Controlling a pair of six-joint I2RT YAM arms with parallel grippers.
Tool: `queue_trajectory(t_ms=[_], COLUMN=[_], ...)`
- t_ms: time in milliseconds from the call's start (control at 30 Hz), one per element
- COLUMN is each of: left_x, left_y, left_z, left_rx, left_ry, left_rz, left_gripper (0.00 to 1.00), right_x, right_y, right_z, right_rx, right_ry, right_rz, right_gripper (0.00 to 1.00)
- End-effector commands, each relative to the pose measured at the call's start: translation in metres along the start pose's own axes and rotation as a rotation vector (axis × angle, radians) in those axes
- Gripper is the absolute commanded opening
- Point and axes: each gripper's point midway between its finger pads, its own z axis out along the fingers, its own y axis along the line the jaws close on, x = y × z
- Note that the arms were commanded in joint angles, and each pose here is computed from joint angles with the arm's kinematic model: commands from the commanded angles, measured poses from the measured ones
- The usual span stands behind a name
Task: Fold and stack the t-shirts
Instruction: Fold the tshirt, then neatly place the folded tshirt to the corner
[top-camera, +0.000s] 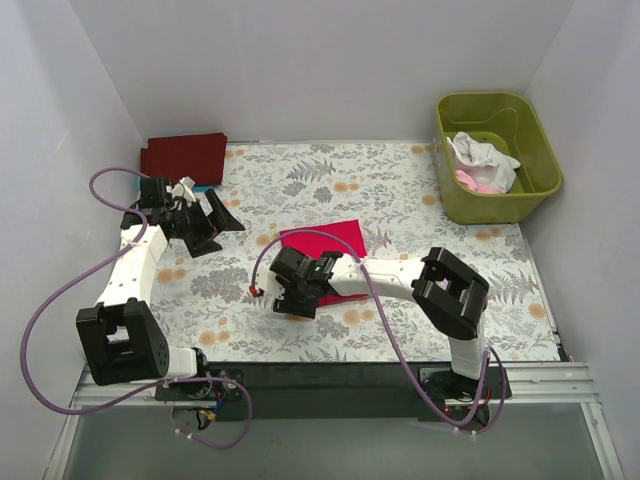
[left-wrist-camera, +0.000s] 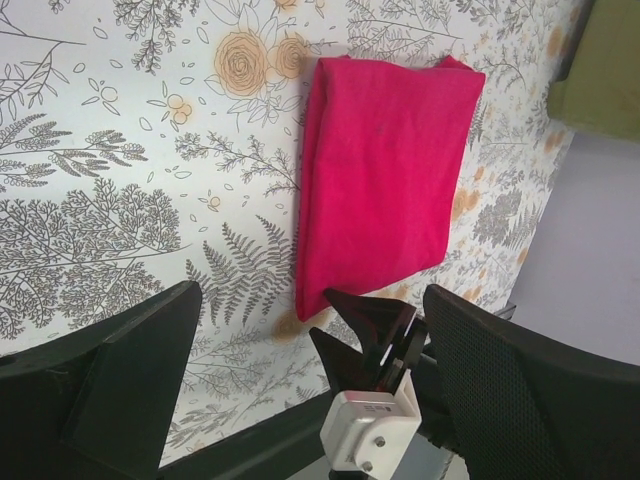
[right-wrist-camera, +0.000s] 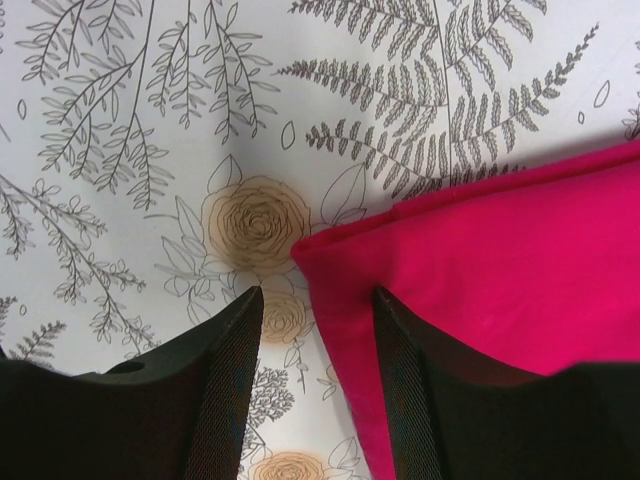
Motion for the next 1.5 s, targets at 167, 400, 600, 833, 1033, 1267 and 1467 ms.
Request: queue_trajectory(t_ms=[167, 400, 600, 833, 1033, 1267, 1467], left_x=[0.008, 0.021, 0.044, 0.055, 0.041, 0.053, 0.067], left_y=[0.001, 0.009, 0.017, 0.020, 0.008, 0.000, 0.013], left_z=[-0.008, -0.004, 0.011, 0.040, 0.067, 0.109, 0.143], left_rx=[-0.003, -0.010, 0.029, 0.120, 0.153, 0.055, -0.089], left_ry=[-0.007, 0.017, 0.070, 0.108, 0.075, 0.081, 0.078], left_rz=[0.028, -0.011, -0.116, -0.318, -0.389, -0.404, -0.462], left_gripper=[0.93, 0.92, 0.90, 0.90, 0.95, 0.96, 0.88], right_x=[-0.025, 0.003, -0.022, -0.068, -0.080, -0.096, -0.106], right_y=[-0.007, -0.008, -0.038, -0.062, -0.063, -0.071, -0.079], right_z=[0.016, 0.027, -0.010, -0.065, -0.069, -0.071, -0.066], right_rx=[0.020, -0.001, -0.016, -0.022, -0.040, -0.033, -0.028], right_ry=[-0.051, 0.002, -0.144, -0.374, -0.413, -0.441, -0.454], right_rz=[0.005, 0.038, 0.101, 0.143, 0.162, 0.183, 0.208], right_gripper=[0.53, 0.05, 0.01, 0.01, 0.01, 0.01, 0.01])
